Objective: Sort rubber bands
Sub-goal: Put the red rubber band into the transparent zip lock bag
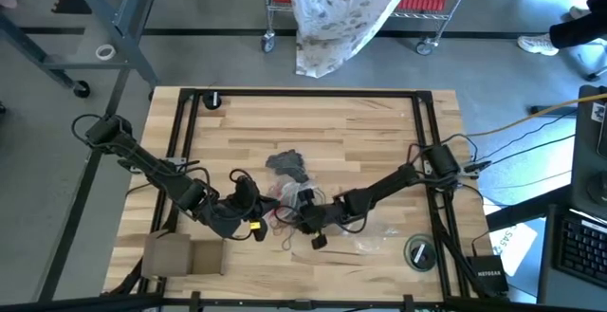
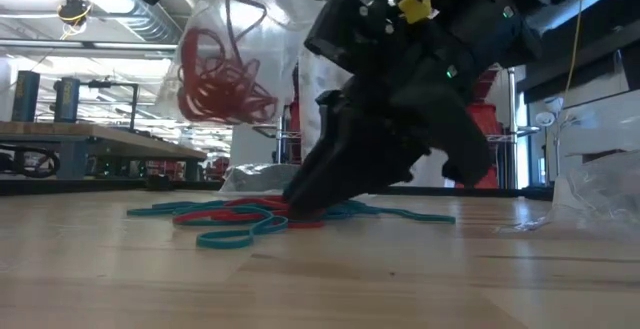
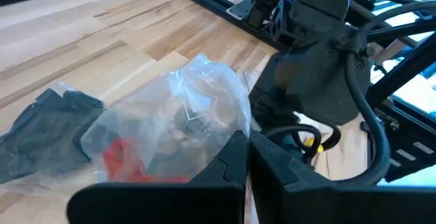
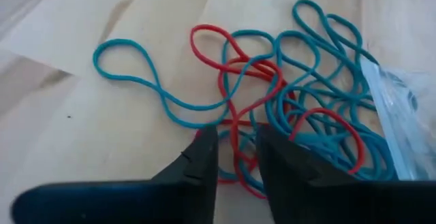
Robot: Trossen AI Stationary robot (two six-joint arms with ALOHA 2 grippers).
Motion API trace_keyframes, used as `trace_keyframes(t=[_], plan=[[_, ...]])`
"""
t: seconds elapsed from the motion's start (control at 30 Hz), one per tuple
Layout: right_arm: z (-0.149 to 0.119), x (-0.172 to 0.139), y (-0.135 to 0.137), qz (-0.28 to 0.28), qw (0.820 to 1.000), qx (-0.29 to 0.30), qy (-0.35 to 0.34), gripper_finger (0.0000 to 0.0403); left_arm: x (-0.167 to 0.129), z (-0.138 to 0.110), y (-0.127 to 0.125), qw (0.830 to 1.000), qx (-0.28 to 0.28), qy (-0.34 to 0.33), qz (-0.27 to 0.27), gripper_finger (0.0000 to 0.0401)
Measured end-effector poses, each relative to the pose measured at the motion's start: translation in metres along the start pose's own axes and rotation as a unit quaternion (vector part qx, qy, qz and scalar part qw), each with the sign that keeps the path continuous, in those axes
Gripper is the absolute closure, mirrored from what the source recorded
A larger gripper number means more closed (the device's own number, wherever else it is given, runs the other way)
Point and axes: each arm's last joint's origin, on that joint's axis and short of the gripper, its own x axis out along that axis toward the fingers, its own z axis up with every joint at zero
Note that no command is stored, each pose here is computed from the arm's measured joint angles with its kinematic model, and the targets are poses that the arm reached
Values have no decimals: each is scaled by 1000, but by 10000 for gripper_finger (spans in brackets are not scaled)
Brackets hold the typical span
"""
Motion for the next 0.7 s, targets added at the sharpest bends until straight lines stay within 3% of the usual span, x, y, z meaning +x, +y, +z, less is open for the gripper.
trace_keyframes(t=[0.3,0.43,0.7], plan=[[-3,2,-7,-8,1000,2,12,393,0,0,0,1000,-3,-1,-1,400],[-1,-1,-5,-13,1000,-1,11,399,0,0,0,1000,-4,-1,-1,400],[38,-58,11,-29,999,-16,-42,402,0,0,0,1000,-2,-1,-1,400]])
